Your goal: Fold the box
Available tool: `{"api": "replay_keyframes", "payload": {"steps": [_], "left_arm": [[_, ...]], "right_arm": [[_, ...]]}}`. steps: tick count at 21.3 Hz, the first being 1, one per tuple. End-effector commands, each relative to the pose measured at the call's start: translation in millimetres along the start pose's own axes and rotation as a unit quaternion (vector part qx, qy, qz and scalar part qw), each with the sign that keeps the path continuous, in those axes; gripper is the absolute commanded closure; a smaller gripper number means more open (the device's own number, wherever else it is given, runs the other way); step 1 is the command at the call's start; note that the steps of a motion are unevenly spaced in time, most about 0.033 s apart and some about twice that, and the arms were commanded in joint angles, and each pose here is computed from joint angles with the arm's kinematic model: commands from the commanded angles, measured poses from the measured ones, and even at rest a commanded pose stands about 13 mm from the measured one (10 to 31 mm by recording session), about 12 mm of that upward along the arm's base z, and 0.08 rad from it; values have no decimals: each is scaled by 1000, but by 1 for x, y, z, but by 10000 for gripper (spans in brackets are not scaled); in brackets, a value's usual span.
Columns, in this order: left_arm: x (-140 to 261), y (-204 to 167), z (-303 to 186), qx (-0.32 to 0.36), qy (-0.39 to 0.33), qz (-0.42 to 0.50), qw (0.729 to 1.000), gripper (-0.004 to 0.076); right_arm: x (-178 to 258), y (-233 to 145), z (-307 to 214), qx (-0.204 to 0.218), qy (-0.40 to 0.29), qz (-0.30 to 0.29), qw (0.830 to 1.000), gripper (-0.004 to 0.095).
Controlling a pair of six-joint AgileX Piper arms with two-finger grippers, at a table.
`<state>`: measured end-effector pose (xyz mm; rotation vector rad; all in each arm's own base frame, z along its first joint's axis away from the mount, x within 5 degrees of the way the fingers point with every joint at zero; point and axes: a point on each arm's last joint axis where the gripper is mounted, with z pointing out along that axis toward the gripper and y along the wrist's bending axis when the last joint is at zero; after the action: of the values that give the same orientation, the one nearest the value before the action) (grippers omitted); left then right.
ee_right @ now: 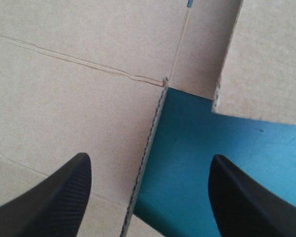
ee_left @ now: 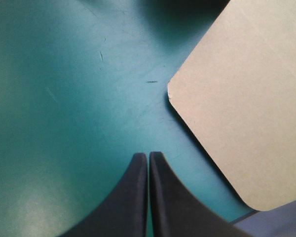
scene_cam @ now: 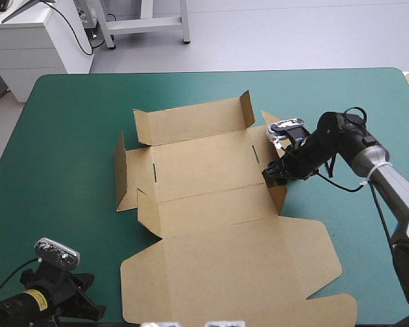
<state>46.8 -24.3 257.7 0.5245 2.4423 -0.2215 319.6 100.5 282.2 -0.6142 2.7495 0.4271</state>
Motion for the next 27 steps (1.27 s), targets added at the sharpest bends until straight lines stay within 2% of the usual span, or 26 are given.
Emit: {"api": "replay_keyframes", "payload": {"steps": [1, 4, 8, 9, 10, 11, 12, 13, 19, 21, 27], "left_arm": [[-9, -1, -4, 3, -29, -1, 1000, 731], [-9, -1, -4, 3, -29, -1, 1000, 731], [-9, -1, -4, 3, -29, -1, 1000, 731], [-9, -1, -4, 3, -29, -1, 1000, 731], [-9, -1, -4, 3, -29, -1, 1000, 731], [-9, -1, -4, 3, -29, -1, 1000, 731], [-9, -1, -4, 3, -29, -1, 1000, 731], [-9, -1, -4, 3, -29, -1, 1000, 731], [-9, -1, -4, 3, -29, -1, 1000, 731], [-9, -1, -4, 3, -29, -1, 1000, 731], [-9, -1, -4, 3, -29, -1, 1000, 731]], "right_arm": [[-6, 5, -10, -10, -24, 0, 1000, 280], [-7, 3, -1, -15, -11, 5, 1000, 306], [-8, 0, 10, -21, 4, 12, 1000, 482], [-8, 0, 10, -21, 4, 6, 1000, 586], [-8, 0, 10, -21, 4, 5, 1000, 633], [-8, 0, 10, -20, 2, -5, 1000, 774], [-9, 0, 10, -21, 1, -11, 1000, 813], [-10, 1, 10, -26, -4, -21, 999, 932], [-27, 2, -9, -9, -46, -71, 996, 927], [-44, 5, -32, 16, -87, -137, 987, 927], [-62, 8, -56, 49, -127, -263, 955, 928]]}}
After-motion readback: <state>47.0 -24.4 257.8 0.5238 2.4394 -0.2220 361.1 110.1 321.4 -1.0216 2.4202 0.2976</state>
